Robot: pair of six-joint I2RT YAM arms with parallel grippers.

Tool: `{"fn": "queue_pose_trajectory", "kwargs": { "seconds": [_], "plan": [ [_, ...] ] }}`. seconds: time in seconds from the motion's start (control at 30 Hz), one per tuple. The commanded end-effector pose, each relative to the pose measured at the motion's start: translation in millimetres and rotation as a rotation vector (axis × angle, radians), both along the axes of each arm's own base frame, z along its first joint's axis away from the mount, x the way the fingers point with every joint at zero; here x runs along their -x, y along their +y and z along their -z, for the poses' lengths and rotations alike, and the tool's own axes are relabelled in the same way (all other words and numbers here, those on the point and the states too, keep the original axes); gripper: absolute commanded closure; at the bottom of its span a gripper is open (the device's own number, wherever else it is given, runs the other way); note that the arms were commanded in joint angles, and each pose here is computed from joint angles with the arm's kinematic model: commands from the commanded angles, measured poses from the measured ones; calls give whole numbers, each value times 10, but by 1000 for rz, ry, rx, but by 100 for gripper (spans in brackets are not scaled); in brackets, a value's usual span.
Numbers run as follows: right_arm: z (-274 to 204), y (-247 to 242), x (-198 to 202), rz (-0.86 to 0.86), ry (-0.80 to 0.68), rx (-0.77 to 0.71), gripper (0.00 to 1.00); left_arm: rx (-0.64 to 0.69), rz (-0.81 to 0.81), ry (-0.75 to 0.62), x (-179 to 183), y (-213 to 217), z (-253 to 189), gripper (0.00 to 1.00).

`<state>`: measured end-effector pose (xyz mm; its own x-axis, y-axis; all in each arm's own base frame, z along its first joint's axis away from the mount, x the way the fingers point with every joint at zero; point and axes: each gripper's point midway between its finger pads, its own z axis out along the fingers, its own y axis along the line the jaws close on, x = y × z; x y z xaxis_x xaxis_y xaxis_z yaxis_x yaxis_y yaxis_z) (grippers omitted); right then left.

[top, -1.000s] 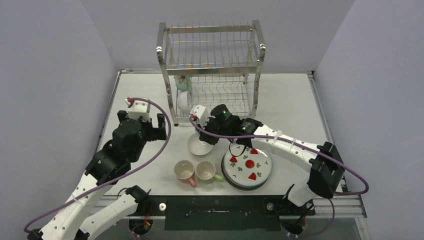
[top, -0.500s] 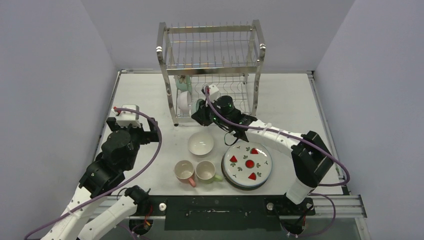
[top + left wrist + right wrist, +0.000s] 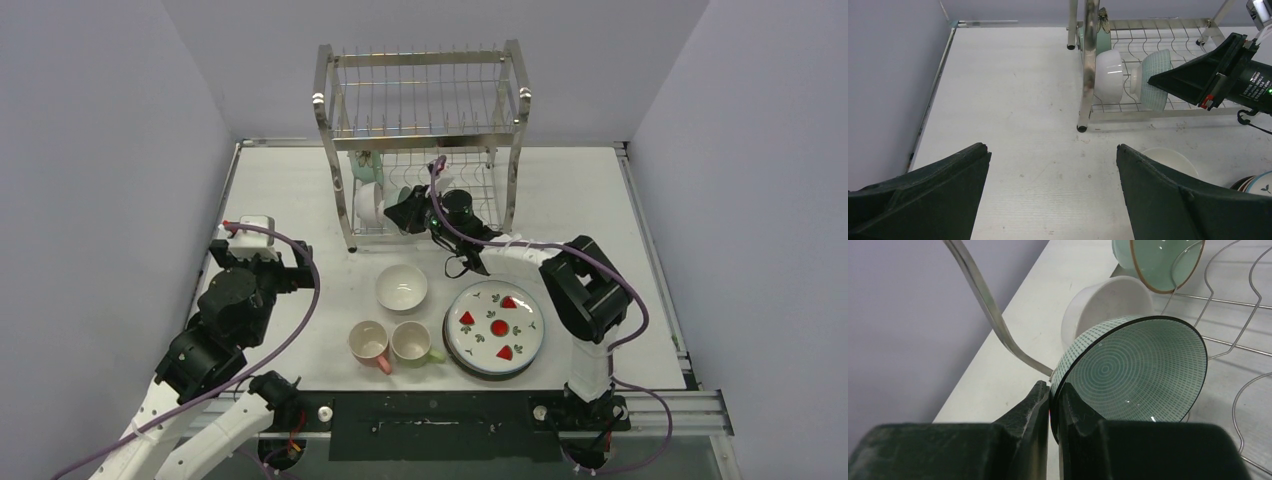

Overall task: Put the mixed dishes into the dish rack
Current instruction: Insert the bowl into the dish rack.

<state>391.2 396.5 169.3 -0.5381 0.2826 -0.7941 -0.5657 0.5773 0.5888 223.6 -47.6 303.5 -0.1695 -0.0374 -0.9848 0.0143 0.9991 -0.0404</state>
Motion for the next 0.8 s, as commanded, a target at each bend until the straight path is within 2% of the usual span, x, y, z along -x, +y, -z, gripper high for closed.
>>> {"fn": "queue_pose_trajectory", "kwargs": {
  "seconds": [0.0,0.43,0.77],
  "plan": [
    [-852,74,-192,-23,-172,-248,100,25,-2,-64,-21,3,-163,3],
    [-724,109,-497,-43,-119,-373,100,14,5,-69,-13,2,-165,3],
    [-554,137,-581,-52,-84,-384,100,10,8,-74,-5,2,-170,3]
  ]
}}
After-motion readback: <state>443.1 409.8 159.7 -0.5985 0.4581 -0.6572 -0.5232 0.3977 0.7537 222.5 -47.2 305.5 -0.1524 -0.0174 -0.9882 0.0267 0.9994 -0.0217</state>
